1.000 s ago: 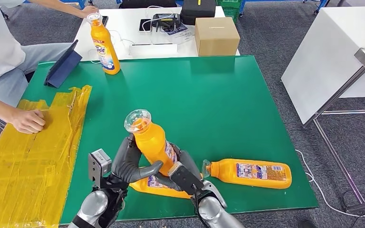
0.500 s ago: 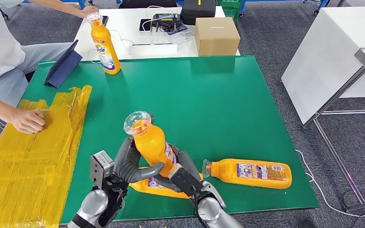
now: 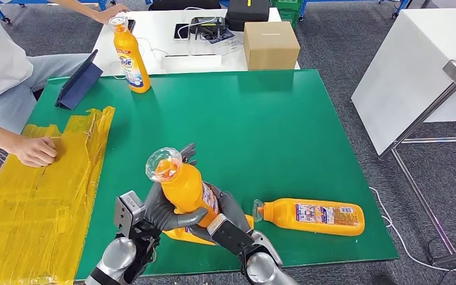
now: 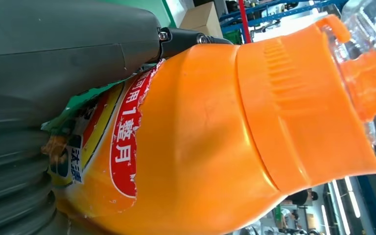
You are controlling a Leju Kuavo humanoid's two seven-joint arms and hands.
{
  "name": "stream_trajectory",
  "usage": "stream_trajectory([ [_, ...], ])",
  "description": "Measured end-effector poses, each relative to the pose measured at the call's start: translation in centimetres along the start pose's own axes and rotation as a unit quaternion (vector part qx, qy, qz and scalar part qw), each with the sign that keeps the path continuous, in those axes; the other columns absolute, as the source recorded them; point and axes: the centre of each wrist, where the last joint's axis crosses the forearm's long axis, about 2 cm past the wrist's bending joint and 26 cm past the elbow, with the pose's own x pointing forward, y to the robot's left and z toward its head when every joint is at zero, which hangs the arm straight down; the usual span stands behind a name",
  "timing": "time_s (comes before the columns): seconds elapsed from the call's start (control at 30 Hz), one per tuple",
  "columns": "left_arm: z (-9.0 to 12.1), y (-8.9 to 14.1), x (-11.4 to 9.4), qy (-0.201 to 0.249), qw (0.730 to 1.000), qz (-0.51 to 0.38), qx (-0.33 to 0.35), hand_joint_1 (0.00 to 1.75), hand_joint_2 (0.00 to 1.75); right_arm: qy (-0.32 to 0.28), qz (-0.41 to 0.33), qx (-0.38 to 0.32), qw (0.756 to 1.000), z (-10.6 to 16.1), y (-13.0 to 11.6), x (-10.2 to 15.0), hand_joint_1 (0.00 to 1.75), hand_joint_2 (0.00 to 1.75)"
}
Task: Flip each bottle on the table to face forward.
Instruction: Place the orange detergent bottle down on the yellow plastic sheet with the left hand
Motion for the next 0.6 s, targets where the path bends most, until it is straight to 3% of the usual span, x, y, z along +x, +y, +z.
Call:
stream_trajectory([
  [0.03, 0.00, 0.00, 0.00, 0.000, 1.000, 0.002, 0.001, 1.66, 1.75, 0.000, 0.000, 0.001, 1.000, 0.00, 0.02, 0.01, 1.75, 1.75],
  [0.1, 0.00, 0.00, 0.00, 0.000, 1.000, 0.005, 0.003, 1.75, 1.75, -0.001, 0.001, 0.002, 1.000, 0.00, 0.06, 0.03, 1.75, 1.75],
  [0.6, 0.04, 0.00, -0.01, 0.001, 0.999, 0.029, 0.018, 1.75, 1.75, 0.000, -0.003, 0.005, 1.000, -0.04, 0.43, 0.18, 1.75, 1.75],
])
